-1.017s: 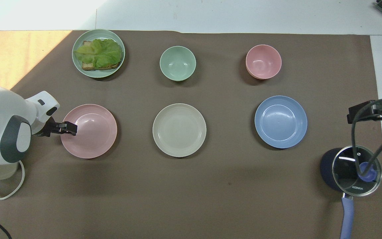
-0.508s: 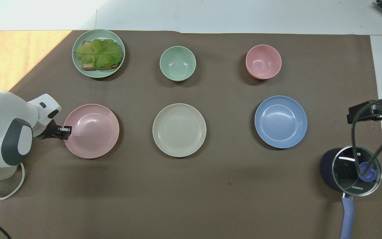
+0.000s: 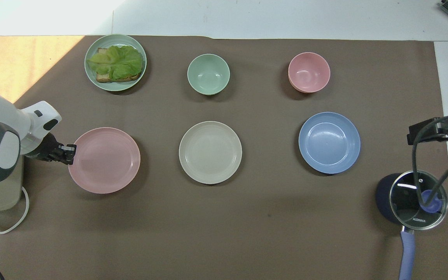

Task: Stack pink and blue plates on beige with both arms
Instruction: 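Carry the pink plate with the left gripper onto the beige plate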

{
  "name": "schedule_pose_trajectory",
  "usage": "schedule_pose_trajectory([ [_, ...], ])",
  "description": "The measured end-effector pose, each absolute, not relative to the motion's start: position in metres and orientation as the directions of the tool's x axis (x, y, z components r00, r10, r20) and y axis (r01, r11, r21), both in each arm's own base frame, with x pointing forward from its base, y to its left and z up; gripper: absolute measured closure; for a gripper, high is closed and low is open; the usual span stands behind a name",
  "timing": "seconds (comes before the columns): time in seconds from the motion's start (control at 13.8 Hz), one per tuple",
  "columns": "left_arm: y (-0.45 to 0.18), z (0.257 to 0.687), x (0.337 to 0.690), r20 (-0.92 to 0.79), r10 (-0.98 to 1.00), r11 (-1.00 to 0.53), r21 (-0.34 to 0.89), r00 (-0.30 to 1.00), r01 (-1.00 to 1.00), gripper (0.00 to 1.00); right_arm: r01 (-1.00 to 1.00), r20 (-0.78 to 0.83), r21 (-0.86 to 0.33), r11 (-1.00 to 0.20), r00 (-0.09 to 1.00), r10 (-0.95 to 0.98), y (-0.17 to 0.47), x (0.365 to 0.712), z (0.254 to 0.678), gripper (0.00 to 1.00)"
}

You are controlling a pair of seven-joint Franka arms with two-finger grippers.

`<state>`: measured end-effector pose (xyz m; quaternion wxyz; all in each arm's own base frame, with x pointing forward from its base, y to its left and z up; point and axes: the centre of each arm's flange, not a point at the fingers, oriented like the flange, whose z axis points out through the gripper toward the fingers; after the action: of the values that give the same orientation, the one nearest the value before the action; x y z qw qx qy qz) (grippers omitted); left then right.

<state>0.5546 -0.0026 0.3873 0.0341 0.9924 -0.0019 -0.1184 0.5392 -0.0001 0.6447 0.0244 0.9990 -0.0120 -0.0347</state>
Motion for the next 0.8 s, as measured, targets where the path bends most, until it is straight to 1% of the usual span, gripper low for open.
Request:
schedule_pose_trajectory([
  [0.15,-0.013,0.416,0.563,-0.235,0.000,-0.991,0.127,0.972,0.030,0.95,-0.022,-0.069,0.050,-0.999,0.997,-0.026,0.000,0.539,0.645,0.00],
  [0.29,-0.046,0.423,0.564,-0.236,0.042,-0.984,0.159,0.971,0.081,0.95,-0.022,-0.068,0.050,-0.999,0.997,-0.026,0.000,0.539,0.645,0.00],
  [0.51,-0.155,0.422,0.551,-0.227,0.082,-0.985,0.129,0.970,0.113,0.95,-0.022,-0.069,0.050,-0.999,0.997,-0.026,0.000,0.539,0.645,0.00],
  [0.65,-0.221,0.407,0.529,-0.211,0.055,-0.990,0.117,0.976,0.081,0.95,-0.022,-0.069,0.050,-0.999,0.997,-0.026,0.000,0.539,0.645,0.00],
  [0.8,-0.262,0.375,0.514,-0.151,0.053,-0.989,0.127,0.987,0.073,0.95,-0.022,-0.069,0.050,-0.999,0.997,-0.026,0.000,0.539,0.645,0.00],
])
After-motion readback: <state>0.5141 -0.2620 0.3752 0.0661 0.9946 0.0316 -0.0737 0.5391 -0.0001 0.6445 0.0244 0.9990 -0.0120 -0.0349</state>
